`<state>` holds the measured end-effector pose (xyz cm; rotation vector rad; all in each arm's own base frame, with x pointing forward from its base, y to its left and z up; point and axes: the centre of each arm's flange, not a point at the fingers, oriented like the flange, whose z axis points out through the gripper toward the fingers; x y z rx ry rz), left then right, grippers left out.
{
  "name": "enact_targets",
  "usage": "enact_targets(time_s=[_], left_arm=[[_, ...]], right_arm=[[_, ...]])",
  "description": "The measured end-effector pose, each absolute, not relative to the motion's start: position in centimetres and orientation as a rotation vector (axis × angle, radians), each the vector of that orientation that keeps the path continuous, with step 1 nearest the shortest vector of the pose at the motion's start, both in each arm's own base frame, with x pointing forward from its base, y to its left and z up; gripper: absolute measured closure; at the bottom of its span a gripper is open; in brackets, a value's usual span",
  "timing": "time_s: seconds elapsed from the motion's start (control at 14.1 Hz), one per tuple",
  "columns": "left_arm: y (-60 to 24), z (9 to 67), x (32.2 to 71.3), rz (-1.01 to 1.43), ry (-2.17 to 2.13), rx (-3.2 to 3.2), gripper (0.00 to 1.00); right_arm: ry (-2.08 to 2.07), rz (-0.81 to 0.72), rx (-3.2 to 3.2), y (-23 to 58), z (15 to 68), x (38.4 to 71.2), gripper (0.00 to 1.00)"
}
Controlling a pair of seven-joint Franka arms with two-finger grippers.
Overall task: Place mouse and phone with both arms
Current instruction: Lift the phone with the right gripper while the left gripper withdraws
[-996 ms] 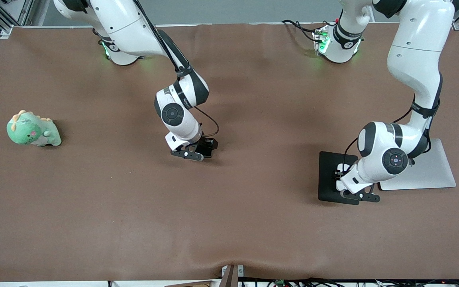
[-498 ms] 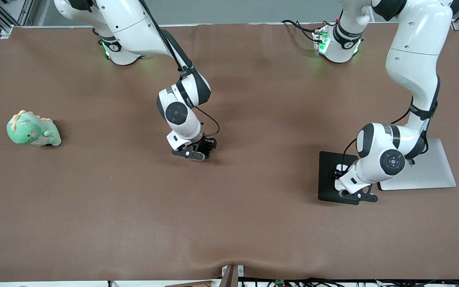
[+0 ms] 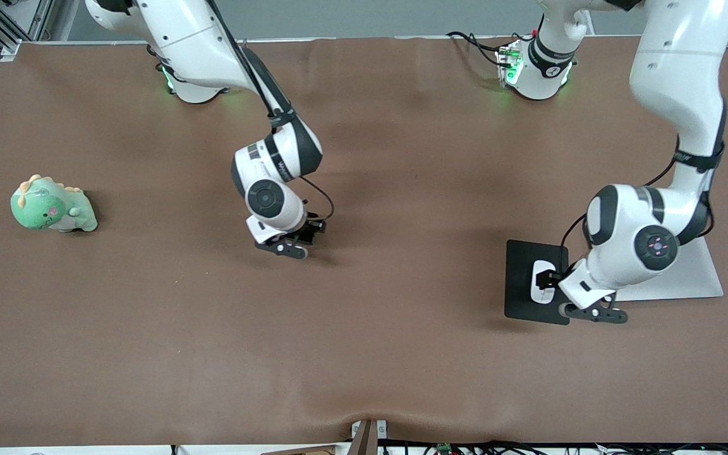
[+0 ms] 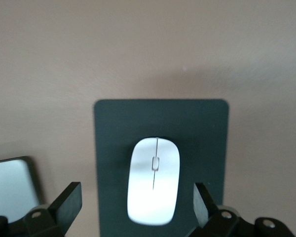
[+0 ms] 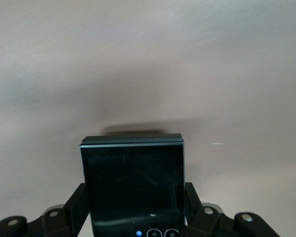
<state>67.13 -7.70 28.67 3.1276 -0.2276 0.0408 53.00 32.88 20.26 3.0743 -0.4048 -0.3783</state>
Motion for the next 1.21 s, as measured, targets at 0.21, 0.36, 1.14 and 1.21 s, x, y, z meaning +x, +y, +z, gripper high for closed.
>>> enact_targets(time_s=[0.21,0.36,1.14,1.21], left_arm=[[-6.6,35.7,66.6,0.1,-0.198,3.133,0.0],[-5.8,40.1,65.6,0.11,-0.181,3.138,0.0],[-5.8,56.7,58.9,0.061,-0.197,3.153,0.0],[-5.7,57.9,58.7,0.055,-0.203,3.153,0.0]], right_arm=[[-0.336,-0.411,3.042,25.8,22.0,55.1,0.2],[-0.258,-0.431,3.04,20.4,21.0,55.4,0.2],[-0.079,-0.5,3.166,-1.6,20.1,55.1,0.2],[-0.083,-0.503,3.176,-3.6,19.9,54.8,0.2]])
